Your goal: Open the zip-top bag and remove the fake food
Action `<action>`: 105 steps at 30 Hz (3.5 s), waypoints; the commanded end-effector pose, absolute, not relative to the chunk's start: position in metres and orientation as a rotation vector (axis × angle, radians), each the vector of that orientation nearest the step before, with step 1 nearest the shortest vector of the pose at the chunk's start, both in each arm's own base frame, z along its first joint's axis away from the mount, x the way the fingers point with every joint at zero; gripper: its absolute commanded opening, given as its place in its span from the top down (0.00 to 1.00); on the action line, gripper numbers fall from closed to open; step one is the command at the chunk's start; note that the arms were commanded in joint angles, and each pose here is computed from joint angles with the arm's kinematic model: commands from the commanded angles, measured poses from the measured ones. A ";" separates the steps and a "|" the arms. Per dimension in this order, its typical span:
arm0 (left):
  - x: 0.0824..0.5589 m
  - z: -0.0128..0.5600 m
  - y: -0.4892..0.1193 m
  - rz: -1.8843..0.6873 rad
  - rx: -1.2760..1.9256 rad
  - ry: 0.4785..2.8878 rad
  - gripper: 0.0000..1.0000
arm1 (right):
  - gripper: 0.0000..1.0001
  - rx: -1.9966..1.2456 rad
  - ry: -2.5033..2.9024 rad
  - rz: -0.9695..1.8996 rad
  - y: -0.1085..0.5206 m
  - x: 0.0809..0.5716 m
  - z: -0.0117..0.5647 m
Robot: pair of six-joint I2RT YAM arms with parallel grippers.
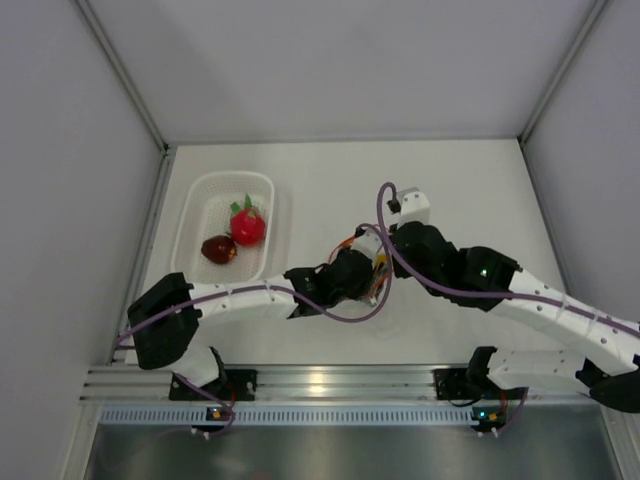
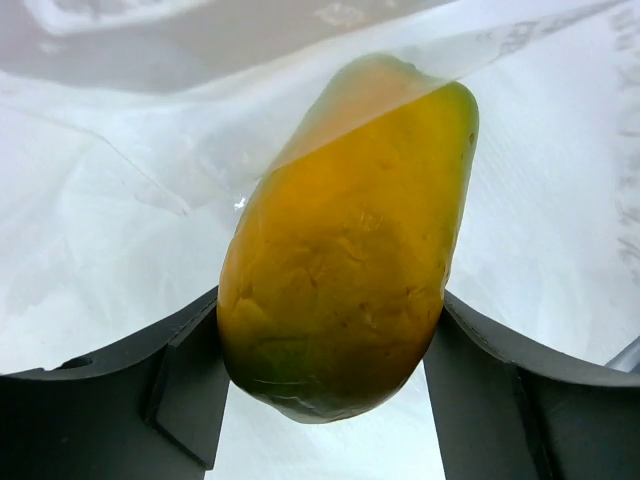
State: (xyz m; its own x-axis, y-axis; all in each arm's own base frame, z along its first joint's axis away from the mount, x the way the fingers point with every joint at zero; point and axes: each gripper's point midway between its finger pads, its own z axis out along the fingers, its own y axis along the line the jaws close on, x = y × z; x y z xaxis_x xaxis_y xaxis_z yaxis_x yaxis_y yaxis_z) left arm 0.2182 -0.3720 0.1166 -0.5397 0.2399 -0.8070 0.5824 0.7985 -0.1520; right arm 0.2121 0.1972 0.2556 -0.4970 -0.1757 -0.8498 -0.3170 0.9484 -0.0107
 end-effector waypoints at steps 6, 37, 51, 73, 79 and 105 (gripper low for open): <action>0.221 0.169 -0.360 -0.637 0.455 1.987 1.00 | 1.00 -0.407 2.108 0.076 0.193 0.229 0.248; 0.230 0.250 -0.331 -0.864 -0.243 1.981 1.00 | 1.00 -0.221 1.986 0.191 0.254 0.213 0.243; 0.168 0.242 -0.335 -1.120 0.056 2.124 1.00 | 1.00 -0.199 1.927 0.042 0.229 0.238 0.256; 0.234 0.240 -0.144 -0.211 -0.316 2.001 1.00 | 1.00 -0.120 2.004 0.036 0.165 0.255 0.256; 0.268 0.195 -0.073 0.003 -0.543 2.109 1.00 | 1.00 -0.134 2.016 0.034 0.161 0.251 0.253; 0.272 0.146 -0.053 0.004 -0.577 2.224 0.01 | 1.00 -0.151 2.033 -0.116 0.142 0.263 0.254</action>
